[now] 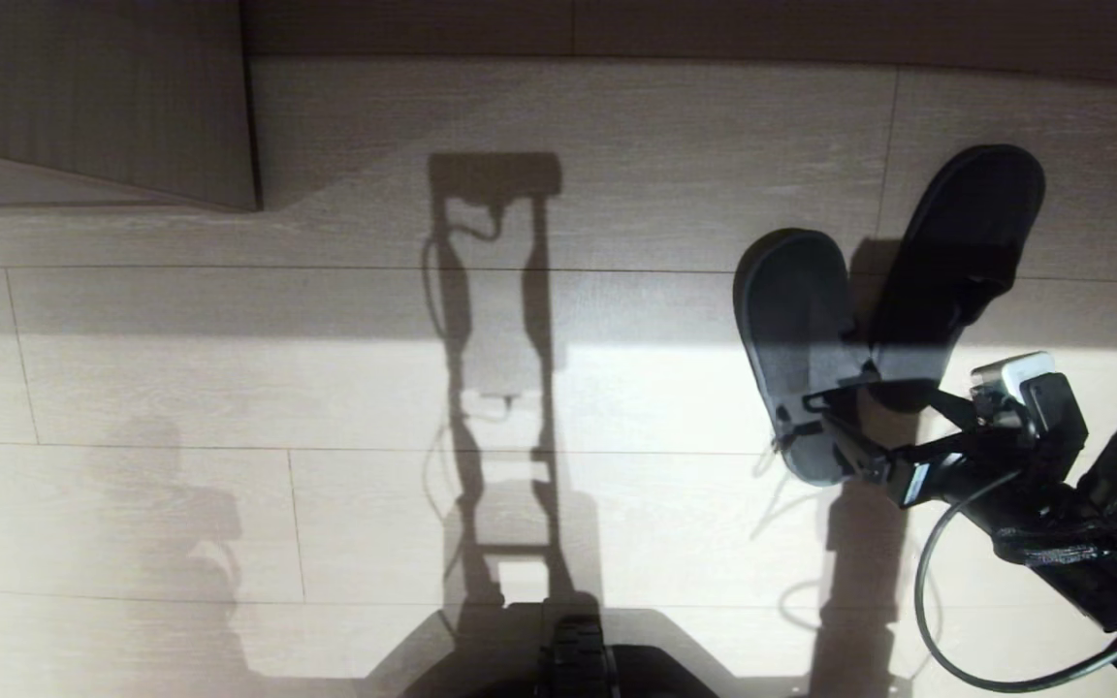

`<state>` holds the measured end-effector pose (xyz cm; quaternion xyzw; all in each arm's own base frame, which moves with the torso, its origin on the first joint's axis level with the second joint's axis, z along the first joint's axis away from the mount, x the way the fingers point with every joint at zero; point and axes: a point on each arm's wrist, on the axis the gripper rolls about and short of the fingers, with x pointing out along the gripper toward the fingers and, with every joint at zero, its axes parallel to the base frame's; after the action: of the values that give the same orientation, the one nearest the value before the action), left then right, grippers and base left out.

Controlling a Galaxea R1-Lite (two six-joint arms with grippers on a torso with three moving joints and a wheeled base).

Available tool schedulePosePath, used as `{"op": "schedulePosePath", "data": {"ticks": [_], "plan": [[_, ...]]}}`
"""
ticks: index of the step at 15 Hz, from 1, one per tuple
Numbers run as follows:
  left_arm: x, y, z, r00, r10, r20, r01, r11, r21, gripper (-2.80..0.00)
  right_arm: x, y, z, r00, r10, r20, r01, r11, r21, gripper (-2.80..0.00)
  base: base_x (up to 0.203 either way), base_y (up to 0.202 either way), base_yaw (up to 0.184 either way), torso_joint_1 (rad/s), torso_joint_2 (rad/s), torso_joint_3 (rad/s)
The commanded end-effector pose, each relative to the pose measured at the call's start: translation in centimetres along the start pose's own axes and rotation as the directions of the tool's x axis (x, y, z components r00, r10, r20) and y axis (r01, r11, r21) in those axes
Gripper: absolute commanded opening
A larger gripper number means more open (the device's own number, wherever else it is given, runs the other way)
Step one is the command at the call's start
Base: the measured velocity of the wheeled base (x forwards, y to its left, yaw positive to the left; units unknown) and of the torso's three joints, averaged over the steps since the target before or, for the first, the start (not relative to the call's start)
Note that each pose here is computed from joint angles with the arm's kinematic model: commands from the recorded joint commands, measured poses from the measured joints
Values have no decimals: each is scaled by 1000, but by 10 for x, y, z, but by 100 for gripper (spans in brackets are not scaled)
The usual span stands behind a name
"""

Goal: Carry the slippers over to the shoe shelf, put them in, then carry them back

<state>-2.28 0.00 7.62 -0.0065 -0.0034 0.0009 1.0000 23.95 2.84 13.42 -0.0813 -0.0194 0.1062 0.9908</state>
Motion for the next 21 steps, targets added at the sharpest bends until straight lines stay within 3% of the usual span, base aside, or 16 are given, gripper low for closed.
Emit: {"op": "schedulePosePath", "data": {"ticks": [1,2,3,6,7,8,10,11,14,17,21], "plan": [[0,0,0,1000,1,1,-1,1000,-1,-280,-19,9,19,994,70,81,-69,998,-10,0,0,0,0,0,0,0],[0,0,0,1000,0,1,0,1000,-1,-280,-22,15,20,990,117,85,-116,993,-10,0,0,0,0,0,0,0],[0,0,0,1000,1,1,-1,1000,-1,-280,-22,18,18,989,128,78,-128,992,-8,-280,0,0,0,0,0,0],[0,0,0,1000,0,1,0,1000,-1,-280,-20,21,17,989,132,64,-132,991,-6,-280,0,0,0,0,0,0],[0,0,0,1000,0,2,0,1000,-1,-280,-17,27,12,995,102,19,-102,995,-5,-280,0,0,0,0,0,0],[0,0,0,1000,1,1,-1,1000,-1,-280,-14,32,6,998,59,-24,-59,998,-26,-280,0,0,0,0,0,0],[0,0,0,1000,0,2,0,1000,-1,-280,-13,33,1,998,16,-60,-24,990,-136,-280,0,0,0,0,0,0],[0,0,0,1000,1,1,-1,1000,-1,-280,-12,32,1,998,12,-61,-21,990,-140,-280,0,0,0,0,0,0],[0,0,0,1000,1,2,-1,1000,-1,-280,5,9,0,992,-124,-26,118,980,-158,-280,0,0,0,0,0,0],[0,0,0,1000,1,1,-1,1000,-1,-280,16,-33,14,958,-280,63,286,945,-160,-280,0,0,0,0,0,0],[0,0,0,1000,1,2,-1,1000,-1,-280,39,-45,0,953,-301,40,304,941,-151,-280,0,0,0,0,0,0]]}}
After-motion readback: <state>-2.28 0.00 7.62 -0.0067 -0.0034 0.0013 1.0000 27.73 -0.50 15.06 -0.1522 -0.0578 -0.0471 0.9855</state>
